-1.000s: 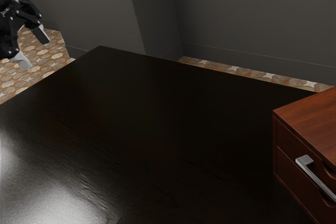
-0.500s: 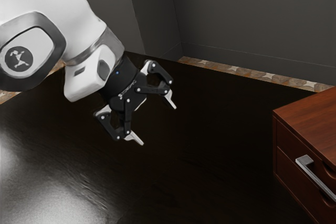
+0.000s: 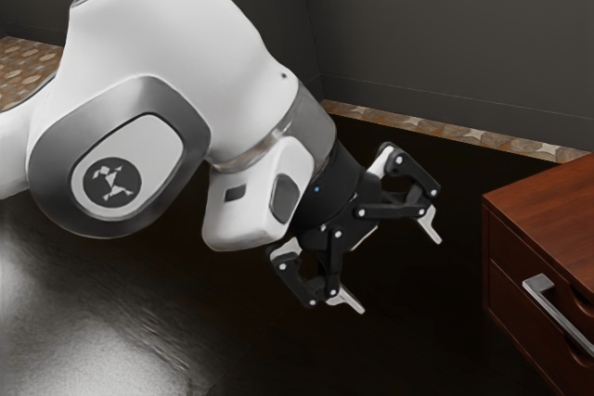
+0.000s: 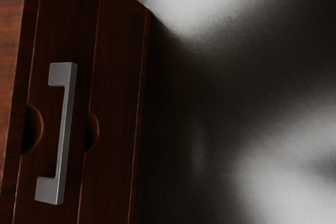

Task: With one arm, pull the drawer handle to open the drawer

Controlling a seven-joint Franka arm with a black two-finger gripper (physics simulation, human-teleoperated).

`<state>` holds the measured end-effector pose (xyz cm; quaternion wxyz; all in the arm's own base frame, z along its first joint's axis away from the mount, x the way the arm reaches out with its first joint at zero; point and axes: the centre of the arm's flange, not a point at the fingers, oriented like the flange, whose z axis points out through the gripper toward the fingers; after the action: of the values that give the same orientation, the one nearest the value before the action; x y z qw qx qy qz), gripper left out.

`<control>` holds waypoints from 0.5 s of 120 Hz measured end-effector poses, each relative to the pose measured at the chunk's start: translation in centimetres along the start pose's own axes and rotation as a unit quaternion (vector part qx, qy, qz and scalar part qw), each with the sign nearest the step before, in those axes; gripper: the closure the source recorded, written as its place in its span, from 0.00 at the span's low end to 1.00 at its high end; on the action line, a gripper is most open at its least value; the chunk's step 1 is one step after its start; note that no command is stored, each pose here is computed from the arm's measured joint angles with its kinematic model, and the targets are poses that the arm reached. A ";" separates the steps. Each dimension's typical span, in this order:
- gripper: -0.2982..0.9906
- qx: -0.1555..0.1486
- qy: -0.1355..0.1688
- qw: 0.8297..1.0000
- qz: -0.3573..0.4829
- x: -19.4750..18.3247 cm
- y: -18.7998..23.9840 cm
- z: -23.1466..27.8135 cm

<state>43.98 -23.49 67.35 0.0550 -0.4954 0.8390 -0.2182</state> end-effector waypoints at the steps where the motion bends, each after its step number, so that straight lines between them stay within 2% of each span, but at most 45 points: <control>1: 0.23 0.001 0.000 1.000 0.002 0.2 0.0 0.0; 21: 0.29 0.023 0.003 0.999 0.027 3.1 0.4 1.8; 35: 0.35 0.061 0.006 0.997 0.048 6.5 1.4 5.8; 52: 0.41 0.111 0.005 0.993 0.034 5.7 -0.5 11.1; 60: 0.44 0.137 -0.015 0.989 0.045 4.6 -2.9 12.6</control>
<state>47.89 -32.56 57.80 0.1447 -0.4479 0.8219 -0.3210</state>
